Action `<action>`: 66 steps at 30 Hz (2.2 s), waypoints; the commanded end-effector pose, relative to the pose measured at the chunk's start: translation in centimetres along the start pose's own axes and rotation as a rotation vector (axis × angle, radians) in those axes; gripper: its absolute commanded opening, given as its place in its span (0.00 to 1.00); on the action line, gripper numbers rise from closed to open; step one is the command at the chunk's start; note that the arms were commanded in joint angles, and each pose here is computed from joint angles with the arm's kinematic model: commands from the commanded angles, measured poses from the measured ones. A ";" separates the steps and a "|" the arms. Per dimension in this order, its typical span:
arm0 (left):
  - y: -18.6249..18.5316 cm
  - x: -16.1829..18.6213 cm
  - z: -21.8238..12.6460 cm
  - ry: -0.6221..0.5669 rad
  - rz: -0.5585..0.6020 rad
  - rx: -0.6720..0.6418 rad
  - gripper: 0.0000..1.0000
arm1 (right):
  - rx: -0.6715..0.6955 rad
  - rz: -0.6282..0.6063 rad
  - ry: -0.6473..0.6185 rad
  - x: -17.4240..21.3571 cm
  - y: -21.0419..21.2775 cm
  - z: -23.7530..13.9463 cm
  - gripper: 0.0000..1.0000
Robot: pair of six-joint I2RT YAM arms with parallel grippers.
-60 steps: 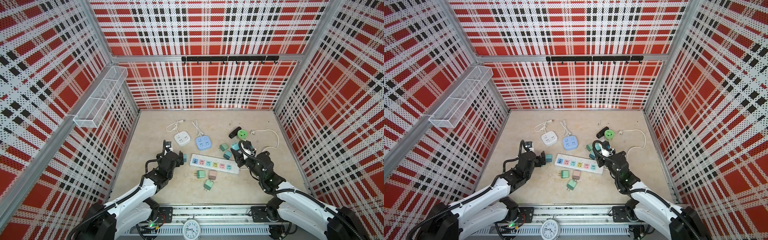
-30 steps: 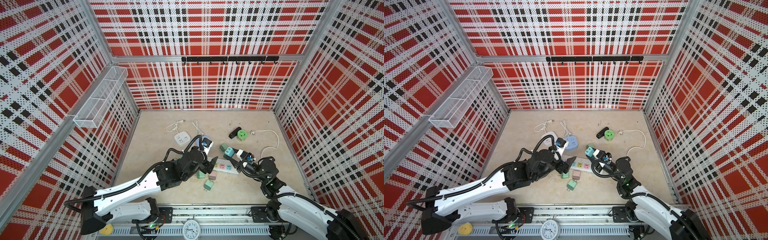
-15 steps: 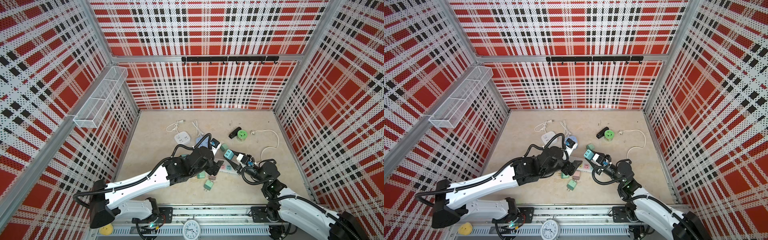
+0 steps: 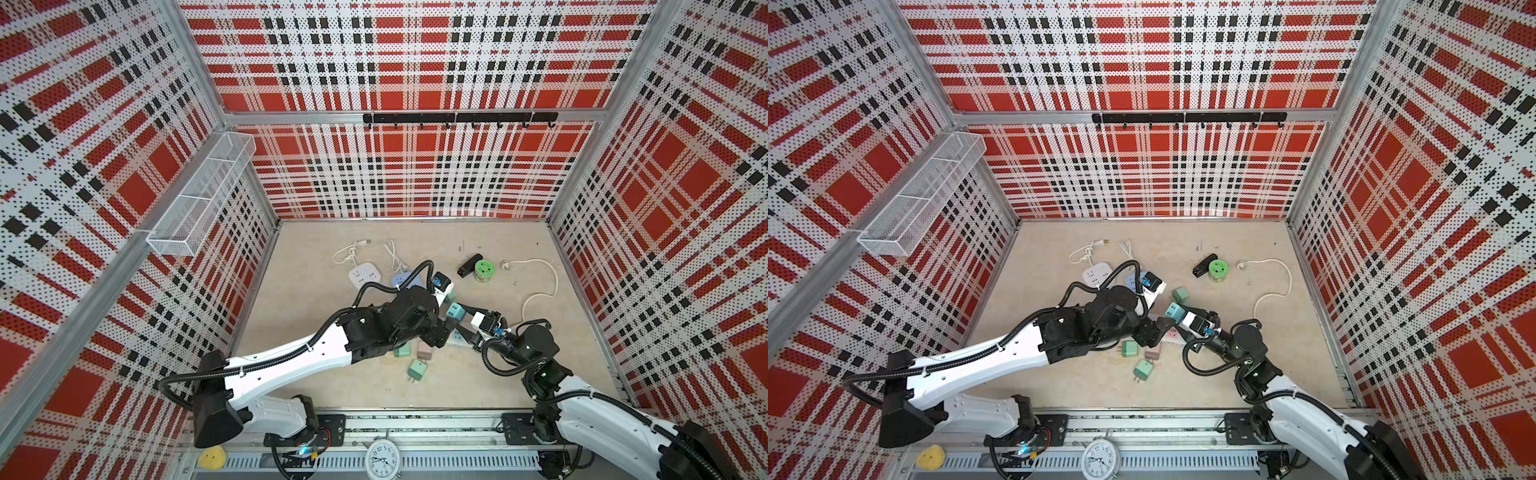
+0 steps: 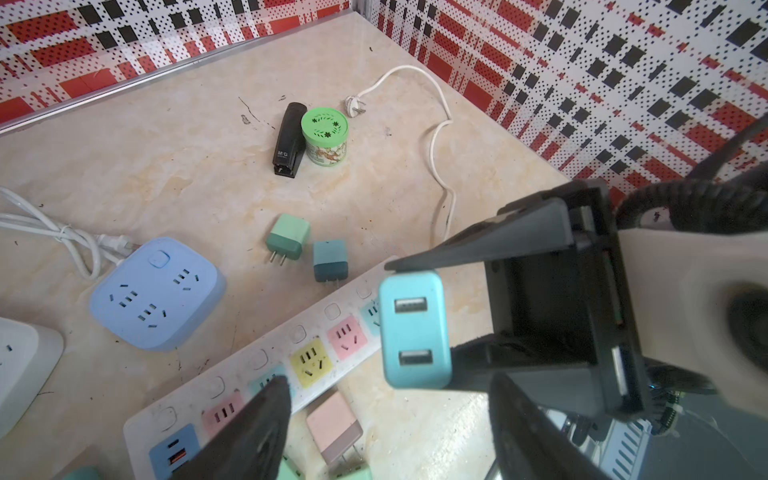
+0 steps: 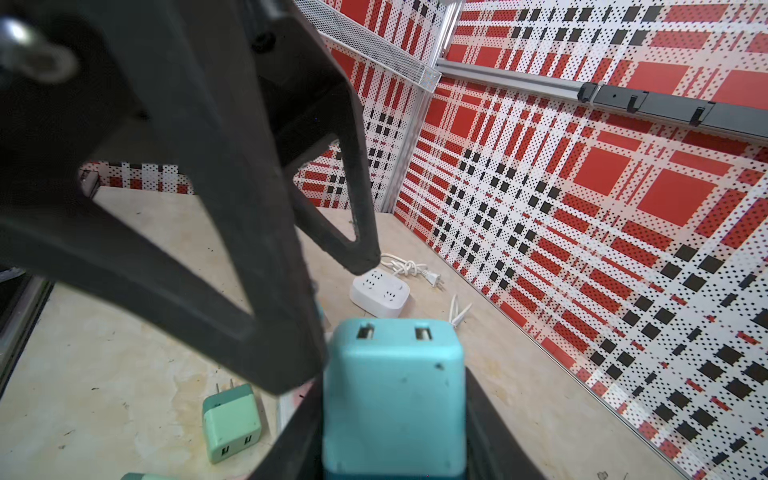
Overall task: Insert the plug
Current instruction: 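Close the left gripper on the teal adapter held by the right gripper, then open the right gripper and draw it back while the left gripper holds the adapter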
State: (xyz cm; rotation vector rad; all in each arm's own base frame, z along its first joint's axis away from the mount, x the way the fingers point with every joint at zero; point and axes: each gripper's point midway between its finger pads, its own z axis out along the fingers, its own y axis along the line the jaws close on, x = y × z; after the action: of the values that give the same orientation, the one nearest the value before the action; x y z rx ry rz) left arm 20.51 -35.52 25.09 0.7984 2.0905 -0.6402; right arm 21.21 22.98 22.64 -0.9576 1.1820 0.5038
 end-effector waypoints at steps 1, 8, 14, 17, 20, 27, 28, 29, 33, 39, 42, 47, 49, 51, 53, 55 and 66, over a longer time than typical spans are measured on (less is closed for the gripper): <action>-0.5 -1.5 0.2 -0.021 -0.032 0.020 0.74 | -0.003 -0.054 -0.070 -1.6 0.1 -0.1 0.07; -0.7 -1.4 1.1 0.000 -0.040 0.035 0.64 | -0.006 -0.063 -0.072 -1.7 0.3 -0.1 0.07; -1.1 -1.4 1.9 0.011 -0.044 0.049 0.62 | -0.009 -0.071 -0.071 -1.7 0.5 0.0 0.07; -1.3 -1.3 2.5 0.024 -0.043 0.057 0.60 | -0.008 -0.073 -0.070 -1.6 0.5 -0.1 0.07; -1.5 -1.3 2.9 0.031 -0.042 0.062 0.49 | -0.006 -0.078 -0.070 -1.6 0.5 -0.1 0.07; -1.6 -1.5 3.0 0.028 -0.046 0.068 0.16 | 0.002 -0.079 -0.061 -1.4 0.4 0.0 0.12; -1.6 -1.5 2.9 0.027 -0.047 0.063 0.13 | 0.007 -0.079 -0.060 -1.3 0.3 0.0 0.17; -1.5 -1.6 2.8 0.023 -0.050 0.058 0.10 | 0.012 -0.077 -0.060 -1.3 0.3 0.0 0.24; -1.0 -1.8 2.3 0.010 -0.047 0.037 0.00 | 0.037 -0.074 -0.068 -1.1 0.0 -0.2 0.59; 2.0 -2.4 0.4 -0.037 -0.035 -0.106 0.00 | 0.069 -0.070 -0.051 -0.6 -0.5 -0.2 0.97; 3.3 -3.4 -1.5 -0.094 -0.035 -0.146 0.00 | 0.078 -0.070 -0.037 -0.4 -0.7 -0.2 1.00; 6.0 -4.4 -4.8 -0.201 -0.082 -0.157 0.00 | 0.145 -0.034 -0.013 -0.3 -2.0 -0.1 1.00; 6.9 -4.3 -5.5 -0.212 -0.116 -0.107 0.00 | 0.226 0.006 0.013 -0.1 -3.5 -0.2 1.00; 9.1 -3.9 -6.2 -0.234 -0.180 -0.159 0.00 | 0.300 0.040 0.057 0.5 -5.0 -0.1 1.00; 11.6 -3.1 -6.9 -0.250 -0.218 -0.251 0.00 | 0.385 0.101 0.114 1.2 -6.8 0.1 1.00; 13.2 -2.3 -7.5 -0.251 -0.241 -0.302 0.00 | 0.436 0.172 0.204 2.3 -8.1 0.8 1.00; 16.7 -0.9 -9.4 -0.300 -0.308 -0.377 0.00 | 0.258 0.273 0.721 12.0 -6.3 7.4 0.92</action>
State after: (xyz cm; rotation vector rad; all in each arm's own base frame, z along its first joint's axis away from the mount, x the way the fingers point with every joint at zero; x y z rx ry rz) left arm 27.98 -18.91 27.04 0.2221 2.0269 -0.4487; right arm 34.41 24.88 18.00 -0.7389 1.8343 0.2639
